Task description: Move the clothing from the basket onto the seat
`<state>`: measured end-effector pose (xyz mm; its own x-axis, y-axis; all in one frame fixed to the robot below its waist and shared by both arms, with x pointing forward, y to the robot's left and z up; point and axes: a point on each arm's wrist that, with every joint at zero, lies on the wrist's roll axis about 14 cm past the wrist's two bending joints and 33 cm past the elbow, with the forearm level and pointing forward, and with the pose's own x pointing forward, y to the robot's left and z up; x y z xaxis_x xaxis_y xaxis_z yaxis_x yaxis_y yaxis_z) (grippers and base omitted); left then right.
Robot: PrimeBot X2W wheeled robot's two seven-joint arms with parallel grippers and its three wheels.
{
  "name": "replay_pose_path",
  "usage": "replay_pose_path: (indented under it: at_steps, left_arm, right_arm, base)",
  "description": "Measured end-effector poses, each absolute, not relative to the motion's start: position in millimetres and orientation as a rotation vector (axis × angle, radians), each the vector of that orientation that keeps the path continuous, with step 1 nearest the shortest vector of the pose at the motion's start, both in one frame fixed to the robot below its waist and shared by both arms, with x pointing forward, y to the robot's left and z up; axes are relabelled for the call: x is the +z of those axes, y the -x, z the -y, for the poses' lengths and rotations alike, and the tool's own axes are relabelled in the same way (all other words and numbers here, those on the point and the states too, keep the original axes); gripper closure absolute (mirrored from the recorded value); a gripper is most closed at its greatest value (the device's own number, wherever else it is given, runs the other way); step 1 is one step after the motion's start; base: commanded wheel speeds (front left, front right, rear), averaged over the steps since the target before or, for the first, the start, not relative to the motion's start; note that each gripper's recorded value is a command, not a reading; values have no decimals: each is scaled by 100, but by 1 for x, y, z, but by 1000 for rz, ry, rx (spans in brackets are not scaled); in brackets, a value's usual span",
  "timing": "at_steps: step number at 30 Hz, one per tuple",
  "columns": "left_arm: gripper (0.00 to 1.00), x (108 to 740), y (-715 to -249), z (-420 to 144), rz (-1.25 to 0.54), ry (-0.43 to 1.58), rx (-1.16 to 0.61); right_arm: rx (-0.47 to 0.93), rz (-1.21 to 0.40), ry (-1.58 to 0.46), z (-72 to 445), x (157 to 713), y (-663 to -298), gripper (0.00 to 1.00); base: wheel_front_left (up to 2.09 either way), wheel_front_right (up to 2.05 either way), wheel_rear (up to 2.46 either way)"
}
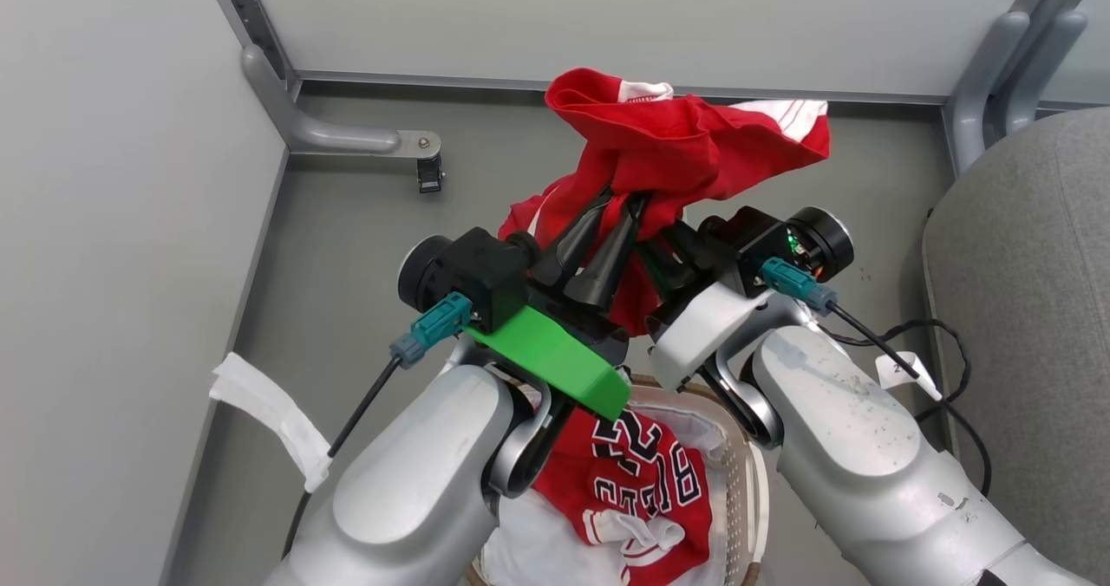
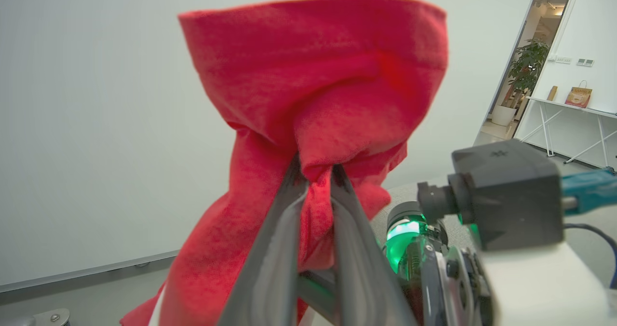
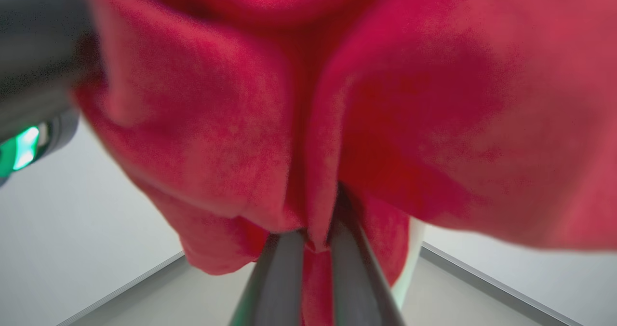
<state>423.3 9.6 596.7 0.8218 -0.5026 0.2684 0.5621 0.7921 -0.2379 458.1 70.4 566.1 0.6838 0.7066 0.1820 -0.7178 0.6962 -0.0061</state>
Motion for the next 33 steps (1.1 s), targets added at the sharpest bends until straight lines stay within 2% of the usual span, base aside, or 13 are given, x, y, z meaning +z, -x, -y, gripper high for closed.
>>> replay_pose_path:
  at_steps: [3, 4, 5, 6, 21, 33]
  left_arm:
    - [100, 598, -424, -9, 201, 314, -575]
    - [81, 597, -425, -9, 199, 313, -576]
    - [14, 597, -425, -9, 199, 314, -577]
    - [0, 597, -425, -8, 199, 312, -578]
    - [0, 589, -431, 7, 192, 290, -615]
    - [0, 573, -429, 60, 149, 296, -750]
  right_arm:
    - [791, 174, -69, -68, 565, -459, 100]
    - [789, 173, -69, -67, 565, -460, 100]
    - [786, 174, -69, -66, 565, -460, 100]
    - [783, 175, -70, -65, 566, -461, 100]
    - [675, 188, -68, -26, 568, -468, 100]
    - [414, 166, -57, 72, 556, -457, 100]
  base:
    - [0, 0, 0]
    - [0, 0, 0]
    - [0, 0, 0]
    - [0, 0, 0]
    - [0, 0, 0]
    - [0, 0, 0]
